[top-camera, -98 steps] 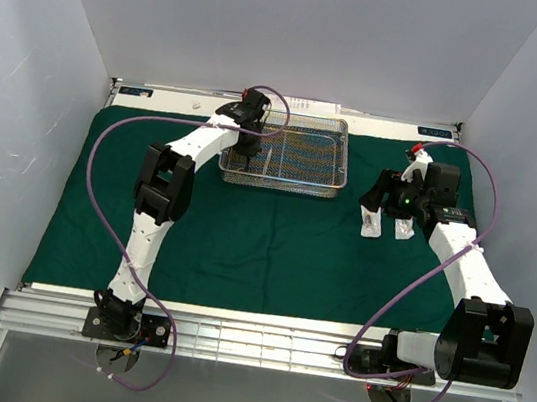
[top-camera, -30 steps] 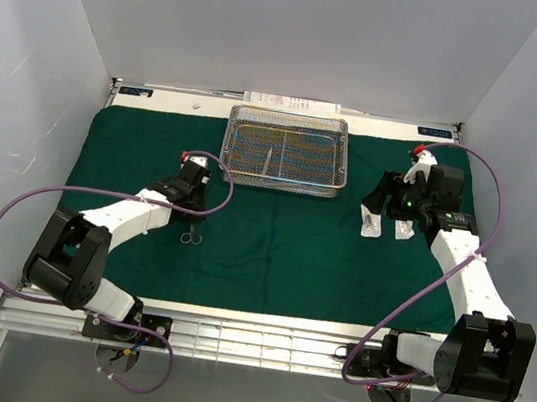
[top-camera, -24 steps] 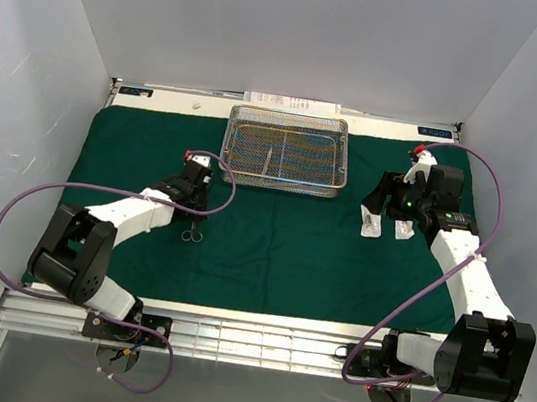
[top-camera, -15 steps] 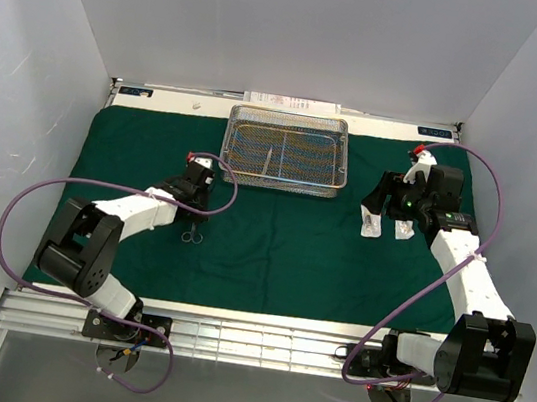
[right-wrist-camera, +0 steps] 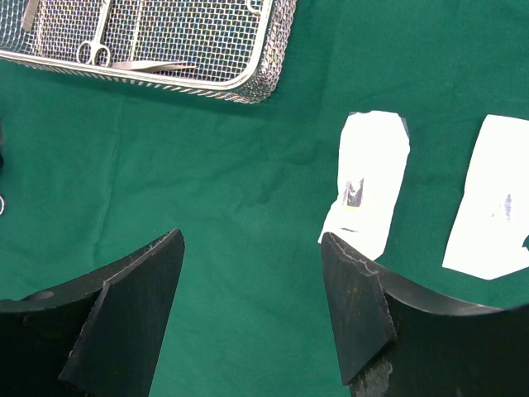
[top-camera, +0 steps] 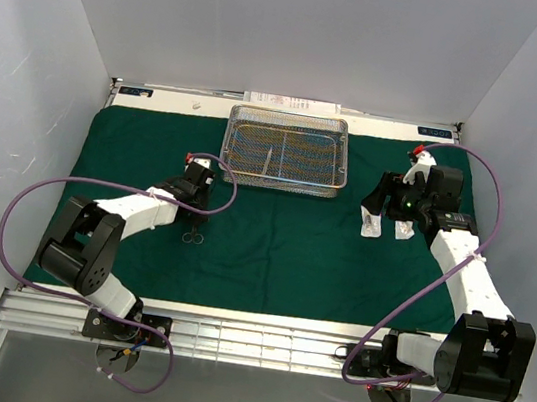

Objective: Open and lay out the surgical kit
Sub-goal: Place the medical item in the surgical kit.

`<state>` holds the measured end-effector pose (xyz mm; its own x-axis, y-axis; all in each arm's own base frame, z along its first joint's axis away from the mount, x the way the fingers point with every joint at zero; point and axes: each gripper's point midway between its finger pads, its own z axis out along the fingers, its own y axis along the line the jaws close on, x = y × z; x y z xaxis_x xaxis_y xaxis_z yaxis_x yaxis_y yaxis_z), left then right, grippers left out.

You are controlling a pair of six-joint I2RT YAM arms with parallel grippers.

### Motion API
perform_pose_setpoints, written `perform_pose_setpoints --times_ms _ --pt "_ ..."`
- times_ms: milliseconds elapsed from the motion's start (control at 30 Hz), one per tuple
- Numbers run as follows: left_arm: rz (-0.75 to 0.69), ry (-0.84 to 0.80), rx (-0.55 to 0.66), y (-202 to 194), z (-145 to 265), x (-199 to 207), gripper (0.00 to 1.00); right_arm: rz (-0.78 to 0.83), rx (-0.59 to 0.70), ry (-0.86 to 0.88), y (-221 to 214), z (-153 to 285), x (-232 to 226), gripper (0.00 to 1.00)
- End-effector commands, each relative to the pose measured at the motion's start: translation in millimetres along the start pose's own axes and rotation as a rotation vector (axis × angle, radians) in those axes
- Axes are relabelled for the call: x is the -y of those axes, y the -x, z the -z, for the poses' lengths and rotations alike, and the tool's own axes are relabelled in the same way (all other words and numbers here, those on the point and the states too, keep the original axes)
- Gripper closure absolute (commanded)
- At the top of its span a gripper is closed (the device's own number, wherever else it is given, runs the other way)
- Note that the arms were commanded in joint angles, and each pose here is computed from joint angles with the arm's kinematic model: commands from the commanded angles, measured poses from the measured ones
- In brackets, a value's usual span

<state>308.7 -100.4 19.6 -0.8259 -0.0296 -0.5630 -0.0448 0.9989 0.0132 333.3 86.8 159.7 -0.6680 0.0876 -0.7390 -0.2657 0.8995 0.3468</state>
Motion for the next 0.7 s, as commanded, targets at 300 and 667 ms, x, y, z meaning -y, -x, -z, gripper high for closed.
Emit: perform_pose_setpoints --times_ms 300,667 --pt "0.021 0.059 0.041 36 26 -7 0.28 0.029 0.021 0.028 7 -1 -5 0.27" --pt "0.116 -0.017 0.194 163 79 32 0.02 0.040 0.033 0.017 10 1 -4 0.27"
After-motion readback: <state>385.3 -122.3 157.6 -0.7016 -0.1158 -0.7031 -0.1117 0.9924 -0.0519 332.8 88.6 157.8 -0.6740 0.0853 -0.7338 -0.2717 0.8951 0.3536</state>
